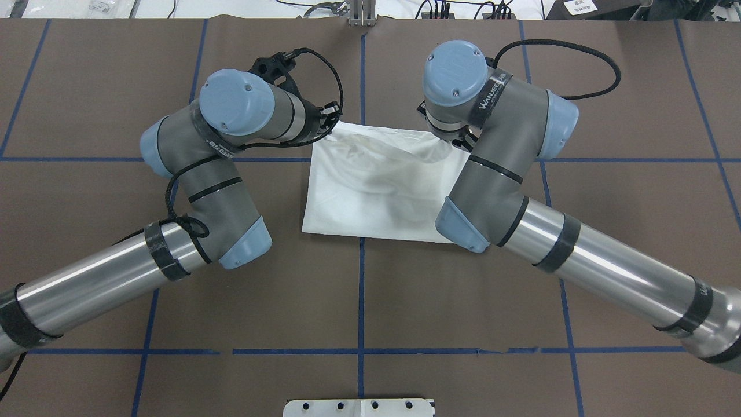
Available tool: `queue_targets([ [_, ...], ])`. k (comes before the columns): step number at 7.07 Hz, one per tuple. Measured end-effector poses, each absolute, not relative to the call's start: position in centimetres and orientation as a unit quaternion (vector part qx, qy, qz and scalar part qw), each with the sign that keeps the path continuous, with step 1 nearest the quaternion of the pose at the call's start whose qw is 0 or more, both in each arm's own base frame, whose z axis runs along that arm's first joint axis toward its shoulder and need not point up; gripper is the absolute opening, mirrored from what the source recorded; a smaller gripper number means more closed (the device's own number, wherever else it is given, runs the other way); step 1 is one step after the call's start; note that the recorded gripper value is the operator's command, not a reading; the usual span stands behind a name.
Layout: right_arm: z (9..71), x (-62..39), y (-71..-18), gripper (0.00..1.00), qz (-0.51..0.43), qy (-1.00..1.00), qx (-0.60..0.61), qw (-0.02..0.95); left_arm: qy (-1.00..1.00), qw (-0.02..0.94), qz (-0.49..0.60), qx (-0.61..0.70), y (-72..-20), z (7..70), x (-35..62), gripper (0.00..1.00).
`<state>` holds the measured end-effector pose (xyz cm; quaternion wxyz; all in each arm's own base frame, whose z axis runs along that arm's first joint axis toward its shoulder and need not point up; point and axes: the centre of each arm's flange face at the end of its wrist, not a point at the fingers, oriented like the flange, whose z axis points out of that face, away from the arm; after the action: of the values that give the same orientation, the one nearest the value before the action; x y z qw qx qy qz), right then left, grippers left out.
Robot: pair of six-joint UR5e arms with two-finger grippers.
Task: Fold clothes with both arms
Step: 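Release the shirt and raise both grippers away from it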
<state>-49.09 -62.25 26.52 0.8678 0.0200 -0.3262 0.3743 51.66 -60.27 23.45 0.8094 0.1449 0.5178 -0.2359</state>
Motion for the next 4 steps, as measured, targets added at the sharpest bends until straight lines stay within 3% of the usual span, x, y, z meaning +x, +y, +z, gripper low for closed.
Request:
queue_targets([
  [4, 30.8, -41.4, -69.5, 1.00, 0.294, -0.326, 0.050, 0.897, 0.511, 0.814, -0.217, 0.170, -64.3, 25.5, 48.8, 0.67],
])
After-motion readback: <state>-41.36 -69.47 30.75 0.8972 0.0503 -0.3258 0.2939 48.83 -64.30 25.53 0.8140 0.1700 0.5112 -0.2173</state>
